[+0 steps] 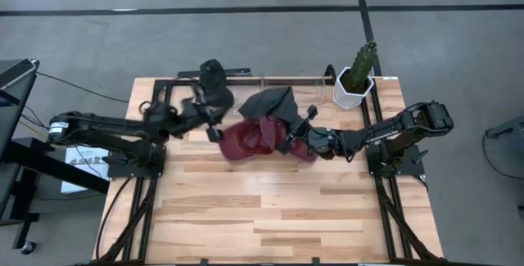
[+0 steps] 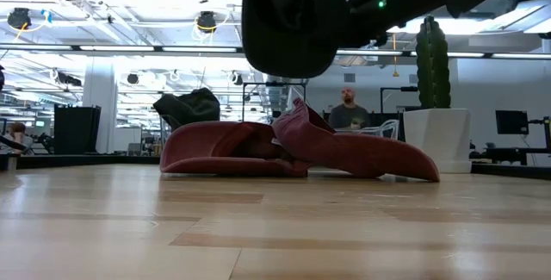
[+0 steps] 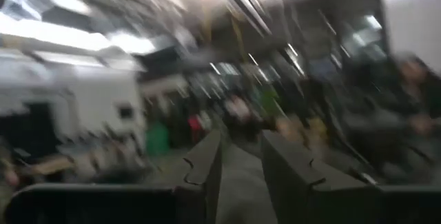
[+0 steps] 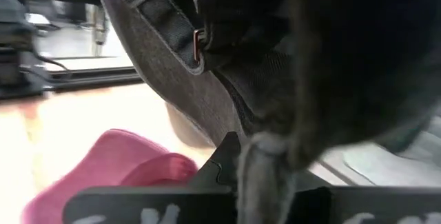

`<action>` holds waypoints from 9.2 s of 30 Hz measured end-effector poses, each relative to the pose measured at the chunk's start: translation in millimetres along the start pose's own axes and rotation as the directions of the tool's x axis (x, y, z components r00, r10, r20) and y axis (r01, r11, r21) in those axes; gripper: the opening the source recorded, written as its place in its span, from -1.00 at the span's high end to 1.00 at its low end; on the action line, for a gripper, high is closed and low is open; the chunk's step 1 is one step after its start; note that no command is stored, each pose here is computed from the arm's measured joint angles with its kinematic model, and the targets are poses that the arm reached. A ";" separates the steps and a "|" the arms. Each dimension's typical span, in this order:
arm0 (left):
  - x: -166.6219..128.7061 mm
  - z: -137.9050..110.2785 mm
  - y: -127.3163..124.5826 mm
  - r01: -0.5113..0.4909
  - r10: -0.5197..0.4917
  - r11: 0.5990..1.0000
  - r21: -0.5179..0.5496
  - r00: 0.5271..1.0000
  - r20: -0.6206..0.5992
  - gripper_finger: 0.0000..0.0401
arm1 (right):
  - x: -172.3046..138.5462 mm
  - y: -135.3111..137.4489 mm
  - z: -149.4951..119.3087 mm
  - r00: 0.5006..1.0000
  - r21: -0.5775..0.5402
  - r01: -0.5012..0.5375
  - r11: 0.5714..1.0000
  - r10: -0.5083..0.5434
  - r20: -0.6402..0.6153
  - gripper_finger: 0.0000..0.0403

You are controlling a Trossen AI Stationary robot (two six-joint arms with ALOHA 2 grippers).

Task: Pick & Place hat
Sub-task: Put the black cap into the left transparent bin

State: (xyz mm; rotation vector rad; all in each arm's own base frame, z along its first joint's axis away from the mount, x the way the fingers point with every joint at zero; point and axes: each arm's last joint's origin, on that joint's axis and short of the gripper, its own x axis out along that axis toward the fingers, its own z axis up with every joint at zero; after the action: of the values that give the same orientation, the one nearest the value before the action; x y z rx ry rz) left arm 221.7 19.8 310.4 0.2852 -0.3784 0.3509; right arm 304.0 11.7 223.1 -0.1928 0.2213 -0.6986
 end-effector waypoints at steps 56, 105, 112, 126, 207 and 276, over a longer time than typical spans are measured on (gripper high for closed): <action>145.4 -16.4 4.0 0.071 0.064 0.965 0.252 0.868 -0.493 0.54 | -10.9 2.0 -1.8 0.971 -0.188 0.225 0.956 -0.235 -0.033 0.98; 130.3 55.4 3.7 0.372 -0.232 0.928 0.018 0.617 -0.752 0.54 | -21.2 12.5 -4.4 0.982 -0.362 0.158 0.919 -0.184 -0.039 0.98; 128.7 57.0 -3.7 0.391 -0.278 0.920 -0.024 0.609 -0.743 0.54 | -24.3 15.3 -3.1 0.985 -0.394 0.145 0.908 -0.170 -0.029 0.97; 131.6 48.9 -21.3 0.413 -0.315 0.909 -0.059 0.585 -0.748 0.54 | -24.9 18.6 -2.3 0.997 -0.401 0.066 0.914 -0.081 -0.021 0.97; 145.4 38.5 -17.0 0.324 -0.076 0.927 0.190 0.656 -0.751 0.95 | -21.3 15.5 -5.3 0.995 -0.345 0.075 0.936 -0.095 -0.041 0.59; 96.9 40.3 197.3 0.689 -0.404 0.593 0.417 0.703 -0.586 0.95 | -17.7 12.1 -14.4 0.990 -0.345 0.055 0.937 -0.096 -0.103 -0.32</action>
State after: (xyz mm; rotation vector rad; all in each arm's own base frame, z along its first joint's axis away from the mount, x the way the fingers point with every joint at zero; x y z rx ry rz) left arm 218.1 211.0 426.0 0.9387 0.3137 -0.1285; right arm 294.4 30.9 208.7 -0.4949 0.4519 -0.7459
